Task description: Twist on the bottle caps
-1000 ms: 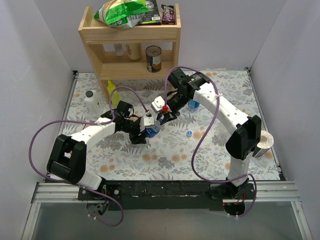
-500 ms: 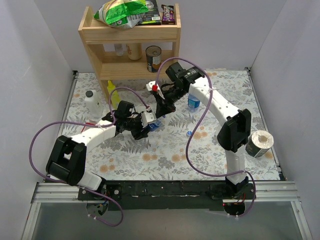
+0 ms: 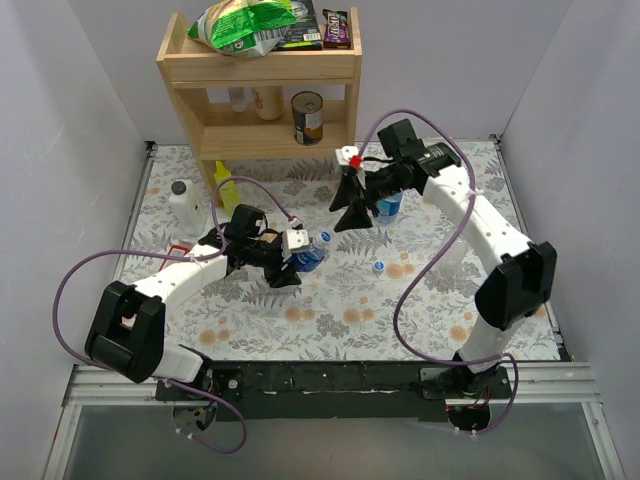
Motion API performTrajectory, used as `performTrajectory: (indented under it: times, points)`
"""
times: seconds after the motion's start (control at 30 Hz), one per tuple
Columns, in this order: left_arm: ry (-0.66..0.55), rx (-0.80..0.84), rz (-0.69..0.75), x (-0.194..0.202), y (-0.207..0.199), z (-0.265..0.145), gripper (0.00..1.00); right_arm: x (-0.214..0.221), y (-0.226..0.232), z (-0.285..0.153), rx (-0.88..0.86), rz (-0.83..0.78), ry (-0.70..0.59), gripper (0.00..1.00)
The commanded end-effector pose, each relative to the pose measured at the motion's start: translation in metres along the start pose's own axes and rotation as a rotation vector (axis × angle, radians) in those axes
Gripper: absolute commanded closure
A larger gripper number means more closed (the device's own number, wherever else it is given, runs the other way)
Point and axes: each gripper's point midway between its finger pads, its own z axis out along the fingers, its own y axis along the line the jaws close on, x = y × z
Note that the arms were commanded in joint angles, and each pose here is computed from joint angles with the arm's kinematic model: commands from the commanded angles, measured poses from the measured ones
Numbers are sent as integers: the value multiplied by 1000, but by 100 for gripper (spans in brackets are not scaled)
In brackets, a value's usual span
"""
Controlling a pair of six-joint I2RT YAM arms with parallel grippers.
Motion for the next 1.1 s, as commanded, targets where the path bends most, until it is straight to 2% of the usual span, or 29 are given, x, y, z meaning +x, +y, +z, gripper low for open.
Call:
performTrajectory:
  times: [0.0,0.17,0.2,0.23,0.53,0.9,1.0,1.07]
  points:
    - [-137,94,-7,-36,-21,-8,100,-33,25,-4,-21,-200,-157,38]
    - [-176,135,-38,-50,-25,-10,100,-33,37,3,-63,-220,-180,35]
    - [-178,136,-37,-51,-24,-10,100,-33,37,5,-67,-217,-180,29]
    - [-180,138,-39,-52,-24,-10,100,-33,36,6,-68,-217,-183,29]
    - [-190,134,-26,-60,-19,-10,100,-30,33,12,-89,-194,-184,31]
    - [-189,137,-22,-60,-17,-9,100,-29,29,18,-115,-105,-208,62]
    - [-182,67,-31,-63,-4,-8,100,-27,22,22,-91,-19,-214,67]
    - [-190,-72,10,-71,19,-14,100,-25,18,25,-80,28,-207,72]
